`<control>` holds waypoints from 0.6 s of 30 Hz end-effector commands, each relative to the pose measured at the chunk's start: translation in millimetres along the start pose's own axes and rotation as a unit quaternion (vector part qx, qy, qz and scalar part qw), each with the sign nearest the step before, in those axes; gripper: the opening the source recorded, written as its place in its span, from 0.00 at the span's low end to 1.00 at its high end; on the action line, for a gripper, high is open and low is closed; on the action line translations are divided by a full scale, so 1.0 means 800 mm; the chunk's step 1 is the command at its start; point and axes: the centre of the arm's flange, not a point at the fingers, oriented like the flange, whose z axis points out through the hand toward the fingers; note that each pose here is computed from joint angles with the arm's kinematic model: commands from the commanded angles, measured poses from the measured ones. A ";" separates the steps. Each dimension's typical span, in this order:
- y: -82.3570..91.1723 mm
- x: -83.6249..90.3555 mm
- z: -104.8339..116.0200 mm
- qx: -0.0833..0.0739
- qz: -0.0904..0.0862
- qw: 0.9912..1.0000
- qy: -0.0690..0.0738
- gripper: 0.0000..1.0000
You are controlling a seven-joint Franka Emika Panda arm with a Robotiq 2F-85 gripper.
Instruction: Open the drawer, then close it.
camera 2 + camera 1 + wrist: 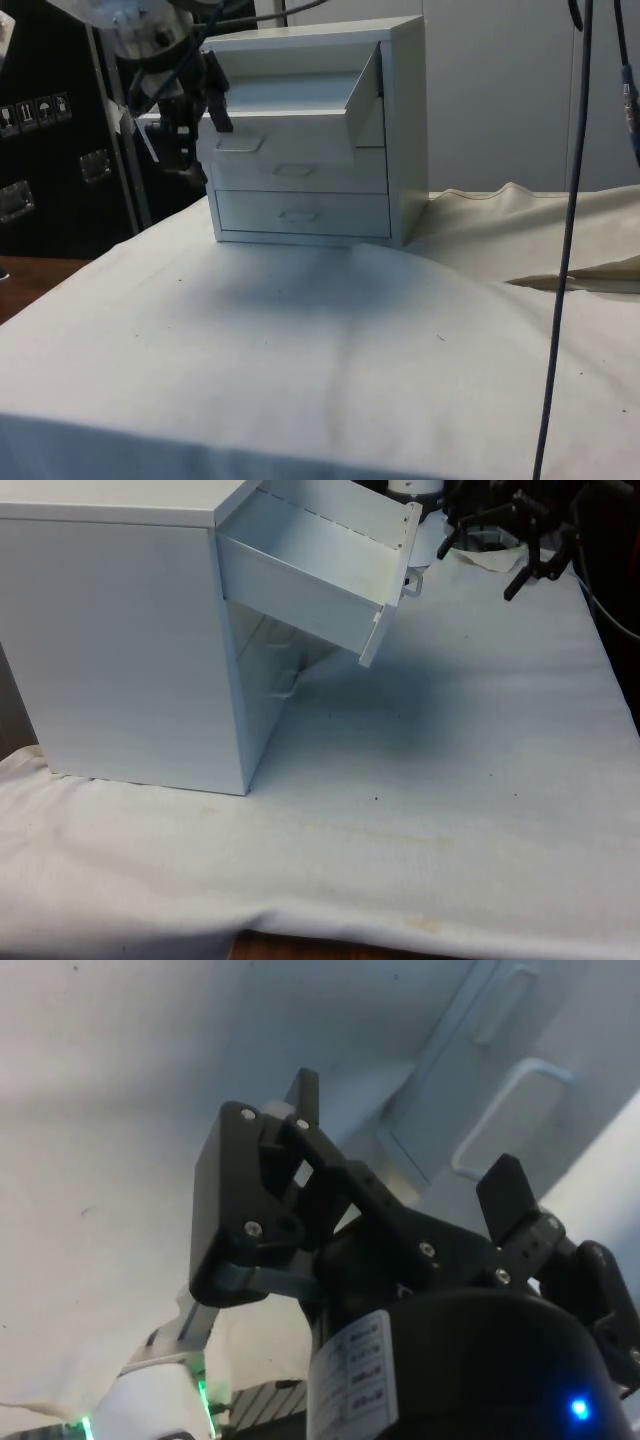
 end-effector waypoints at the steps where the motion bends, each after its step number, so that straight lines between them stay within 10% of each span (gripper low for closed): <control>1: -0.004 -0.001 0.006 0.011 0.000 1.000 0.001 1.00; 18: -0.011 -0.002 0.031 0.035 0.006 0.999 -0.002 1.00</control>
